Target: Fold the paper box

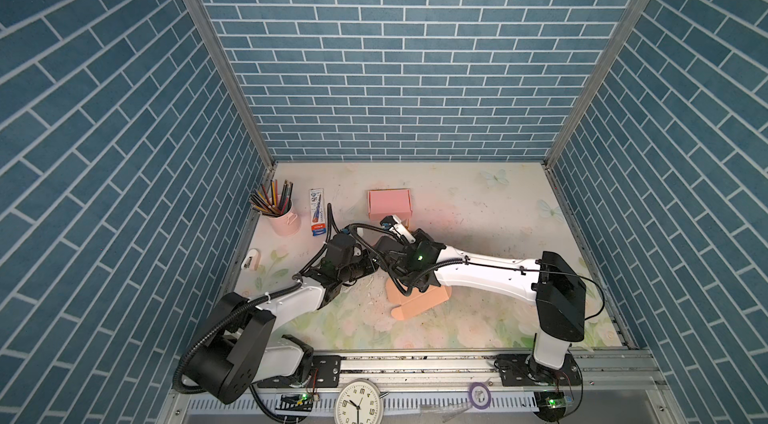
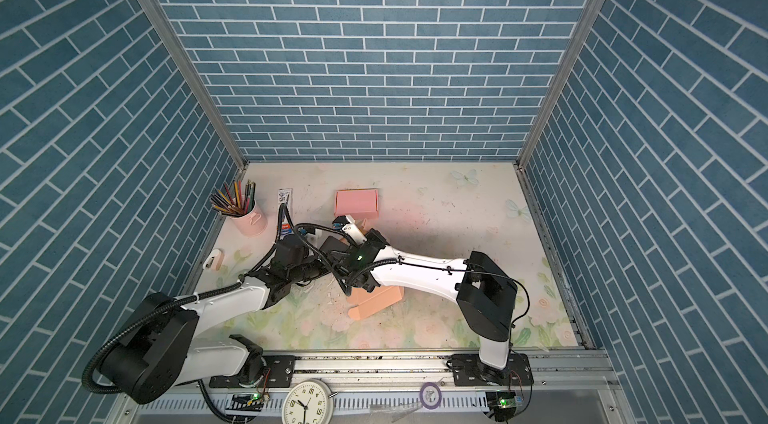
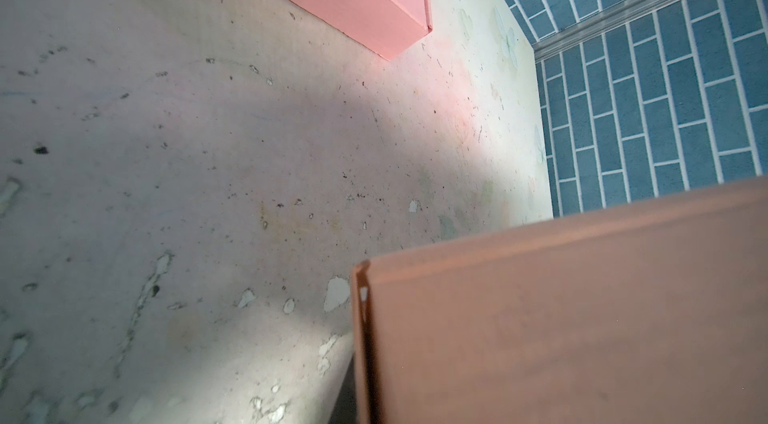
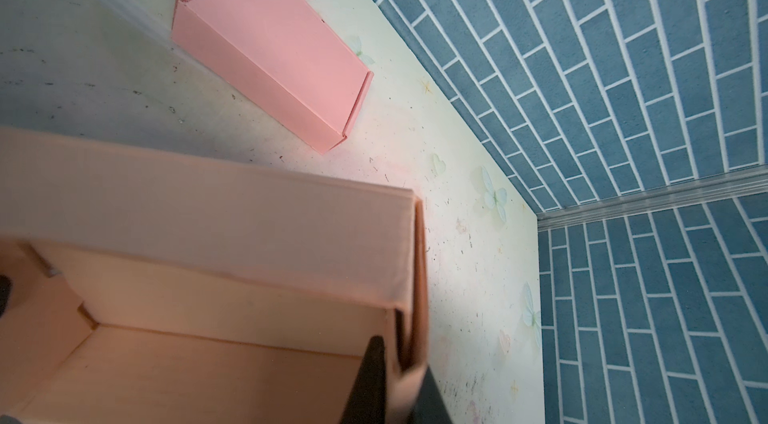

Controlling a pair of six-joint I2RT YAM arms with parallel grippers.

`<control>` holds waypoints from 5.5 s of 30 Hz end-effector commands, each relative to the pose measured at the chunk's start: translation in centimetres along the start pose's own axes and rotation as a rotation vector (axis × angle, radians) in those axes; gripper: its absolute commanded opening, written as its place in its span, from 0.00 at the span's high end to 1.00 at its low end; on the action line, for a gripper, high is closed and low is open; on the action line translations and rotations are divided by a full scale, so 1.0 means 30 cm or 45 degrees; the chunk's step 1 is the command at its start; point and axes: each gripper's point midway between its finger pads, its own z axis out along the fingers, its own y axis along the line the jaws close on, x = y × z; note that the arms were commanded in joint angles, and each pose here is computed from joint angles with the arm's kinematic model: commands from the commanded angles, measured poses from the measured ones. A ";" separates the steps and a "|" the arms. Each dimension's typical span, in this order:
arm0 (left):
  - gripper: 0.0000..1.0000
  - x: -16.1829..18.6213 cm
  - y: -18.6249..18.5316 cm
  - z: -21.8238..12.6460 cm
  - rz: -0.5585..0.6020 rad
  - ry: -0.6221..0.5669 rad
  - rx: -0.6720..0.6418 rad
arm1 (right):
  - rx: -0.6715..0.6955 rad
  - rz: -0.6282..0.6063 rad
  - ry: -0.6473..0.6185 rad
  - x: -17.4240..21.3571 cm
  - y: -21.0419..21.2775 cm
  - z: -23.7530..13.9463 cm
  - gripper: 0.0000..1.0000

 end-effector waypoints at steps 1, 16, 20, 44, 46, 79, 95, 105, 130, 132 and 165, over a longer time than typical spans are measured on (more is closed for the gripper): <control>0.89 -0.018 -0.030 -0.009 0.027 -0.036 0.042 | 0.030 -0.001 -0.003 -0.002 -0.018 -0.010 0.91; 0.89 -0.029 -0.031 -0.011 0.037 -0.052 0.033 | 0.001 0.028 -0.044 -0.023 -0.017 -0.043 0.85; 0.89 -0.035 -0.025 -0.006 0.049 -0.058 0.020 | -0.051 0.093 -0.089 -0.031 -0.027 -0.080 0.71; 0.89 -0.080 -0.115 0.022 0.726 -0.194 -0.078 | -0.831 0.807 -0.385 -0.084 -0.279 -0.264 0.48; 0.89 -0.053 -0.143 0.035 0.790 -0.199 -0.048 | -0.883 0.827 -0.349 -0.070 -0.265 -0.235 0.48; 0.80 0.138 -0.151 0.181 1.138 -0.157 -0.146 | -1.186 0.741 0.053 0.210 0.019 -0.096 0.48; 0.73 0.211 -0.090 0.050 0.821 -0.102 -0.106 | -1.118 0.584 0.140 0.223 0.009 -0.106 0.45; 0.72 0.206 -0.118 -0.012 0.738 -0.105 -0.066 | -1.042 0.549 0.157 0.206 0.019 -0.082 0.53; 0.72 0.153 -0.164 -0.017 0.692 -0.194 -0.055 | -0.990 0.429 0.297 0.296 0.102 -0.060 0.64; 0.72 0.150 -0.166 -0.017 0.693 -0.199 -0.054 | -0.985 0.422 0.305 0.301 0.107 -0.056 0.64; 0.71 0.114 -0.166 -0.089 0.617 -0.105 -0.156 | -0.713 0.358 0.385 0.343 0.056 0.023 0.66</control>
